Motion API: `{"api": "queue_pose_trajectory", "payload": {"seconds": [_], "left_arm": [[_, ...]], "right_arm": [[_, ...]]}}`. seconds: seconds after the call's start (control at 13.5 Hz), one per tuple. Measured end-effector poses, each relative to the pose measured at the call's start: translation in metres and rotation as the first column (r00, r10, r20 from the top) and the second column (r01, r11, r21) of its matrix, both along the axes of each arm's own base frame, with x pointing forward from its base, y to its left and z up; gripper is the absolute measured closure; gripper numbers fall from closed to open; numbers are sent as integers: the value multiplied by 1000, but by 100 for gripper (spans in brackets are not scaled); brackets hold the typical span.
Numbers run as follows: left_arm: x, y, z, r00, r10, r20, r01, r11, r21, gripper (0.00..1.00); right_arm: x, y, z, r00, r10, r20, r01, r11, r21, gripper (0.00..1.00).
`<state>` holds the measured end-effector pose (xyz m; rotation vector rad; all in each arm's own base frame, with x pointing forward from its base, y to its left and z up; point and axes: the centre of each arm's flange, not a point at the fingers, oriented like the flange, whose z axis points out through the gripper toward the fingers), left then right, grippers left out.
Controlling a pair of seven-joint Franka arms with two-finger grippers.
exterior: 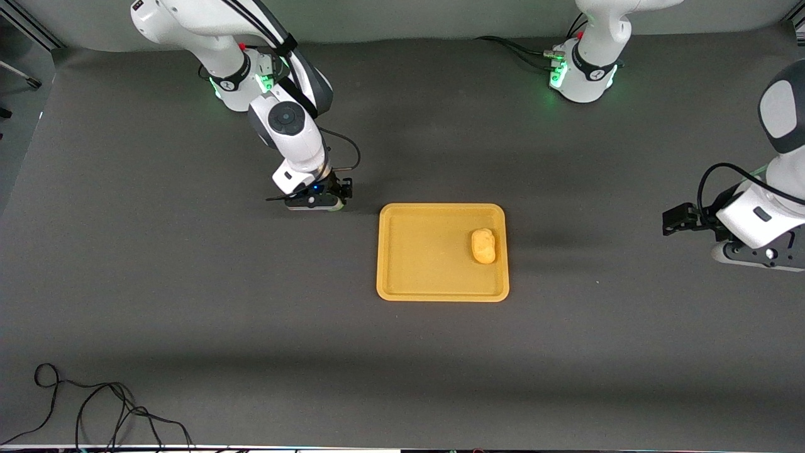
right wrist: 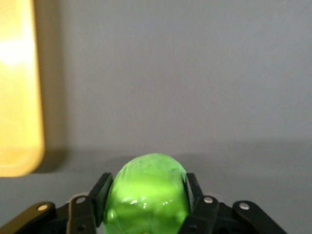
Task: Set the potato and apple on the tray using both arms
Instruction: 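Close the right gripper on the green apple, then carry the green apple onto the tray beside the potato with the right gripper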
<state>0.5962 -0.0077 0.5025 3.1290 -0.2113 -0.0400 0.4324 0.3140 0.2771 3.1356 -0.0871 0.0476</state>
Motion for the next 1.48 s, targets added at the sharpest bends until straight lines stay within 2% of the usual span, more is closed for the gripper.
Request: {"api": "queue_pose_trajectory", "payload": {"seconds": [0.3, 0.52, 0.81, 1.04, 1.19, 1.41, 1.48], "left_arm": [[-23, -1, 4, 1000, -3, -7, 3, 1000, 7, 0], [-38, -3, 6, 1000, -7, -13, 7, 1000, 11, 0], [-50, -4, 10, 1000, -8, -17, 9, 1000, 13, 0], [-51, -4, 15, 1000, -8, -7, 8, 1000, 14, 0], [-51, -4, 17, 1000, -14, -2, 14, 1000, 14, 0], [-46, -4, 33, 1000, -24, 17, 23, 1000, 13, 0], [-46, -4, 40, 1000, -25, 2, 25, 1000, 12, 0]], "right_arm": [[51, -2, 140, 999, -47, -10, 47, 999, -14, 34], [73, 6, 202, 998, -70, -3, 70, 997, 24, 34], [115, 45, 227, 998, -66, 4, 66, 997, 30, 34], [147, 96, 206, 995, -102, -11, 102, 994, 50, 34], [146, 140, 185, 993, -122, -9, 122, 991, 56, 34], [116, 207, 155, 991, -137, -10, 137, 989, 54, 34], [107, 222, 145, 991, -131, -9, 131, 990, 54, 34]]}}
